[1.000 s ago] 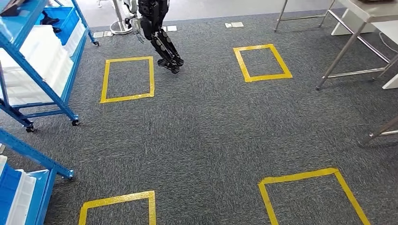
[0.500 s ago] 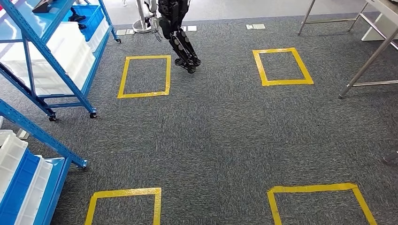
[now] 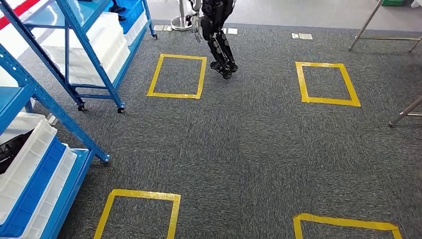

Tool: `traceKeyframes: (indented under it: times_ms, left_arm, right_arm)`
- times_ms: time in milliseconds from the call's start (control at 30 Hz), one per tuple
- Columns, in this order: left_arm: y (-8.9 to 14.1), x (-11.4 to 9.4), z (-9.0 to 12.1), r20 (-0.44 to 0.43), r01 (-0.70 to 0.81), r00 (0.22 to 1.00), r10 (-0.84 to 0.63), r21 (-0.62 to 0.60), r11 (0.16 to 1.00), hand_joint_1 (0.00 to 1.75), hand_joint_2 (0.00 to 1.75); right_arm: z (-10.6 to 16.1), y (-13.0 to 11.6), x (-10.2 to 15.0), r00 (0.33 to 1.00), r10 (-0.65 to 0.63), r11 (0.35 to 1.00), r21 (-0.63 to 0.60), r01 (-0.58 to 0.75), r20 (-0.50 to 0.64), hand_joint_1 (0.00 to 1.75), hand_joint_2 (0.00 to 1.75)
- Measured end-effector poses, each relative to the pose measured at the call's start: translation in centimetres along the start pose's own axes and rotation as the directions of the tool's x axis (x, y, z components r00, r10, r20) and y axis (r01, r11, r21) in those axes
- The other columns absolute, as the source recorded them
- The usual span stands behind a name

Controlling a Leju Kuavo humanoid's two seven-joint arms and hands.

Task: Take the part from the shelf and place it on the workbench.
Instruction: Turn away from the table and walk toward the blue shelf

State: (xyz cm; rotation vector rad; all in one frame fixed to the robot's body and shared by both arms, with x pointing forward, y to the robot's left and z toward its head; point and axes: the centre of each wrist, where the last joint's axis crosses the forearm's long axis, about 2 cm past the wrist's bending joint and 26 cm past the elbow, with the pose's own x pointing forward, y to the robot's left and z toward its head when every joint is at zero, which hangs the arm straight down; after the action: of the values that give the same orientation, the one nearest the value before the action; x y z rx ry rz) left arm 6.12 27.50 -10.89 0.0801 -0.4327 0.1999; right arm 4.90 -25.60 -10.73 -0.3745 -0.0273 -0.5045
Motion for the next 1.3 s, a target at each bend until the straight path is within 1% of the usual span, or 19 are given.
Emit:
traceKeyframes:
  times_ms: [233, 700, 967, 1300]
  left_arm:
    - [-0.09, -0.06, 0.03, -0.002, -0.002, 1.000, 0.002, -0.001, 1.000, 0.00, 0.00]
    - [-0.10, -0.40, 0.14, -0.013, -0.003, 1.000, 0.003, 0.004, 1.000, 0.00, 0.00]
    - [-0.13, -0.15, 0.06, -0.011, -0.003, 1.000, 0.003, 0.003, 1.000, 0.00, 0.00]
    - [-0.38, -0.25, 0.12, -0.021, -0.006, 1.000, 0.006, -0.007, 1.000, 0.00, 0.00]
  right_arm:
    - [-0.30, -0.61, -0.12, 1.000, 0.006, 1.000, -0.012, -0.006, -0.001, 0.00, 0.00]
    - [-0.23, -0.48, -0.18, 1.000, 0.007, 1.000, -0.011, -0.007, -0.007, 0.00, 0.00]
    - [0.00, -0.01, -0.01, 1.000, 0.004, 1.000, -0.002, -0.004, -0.005, 0.00, 0.00]
    - [-0.21, -0.44, -0.37, 1.000, 0.006, 1.000, -0.009, -0.006, -0.007, 0.00, 0.00]
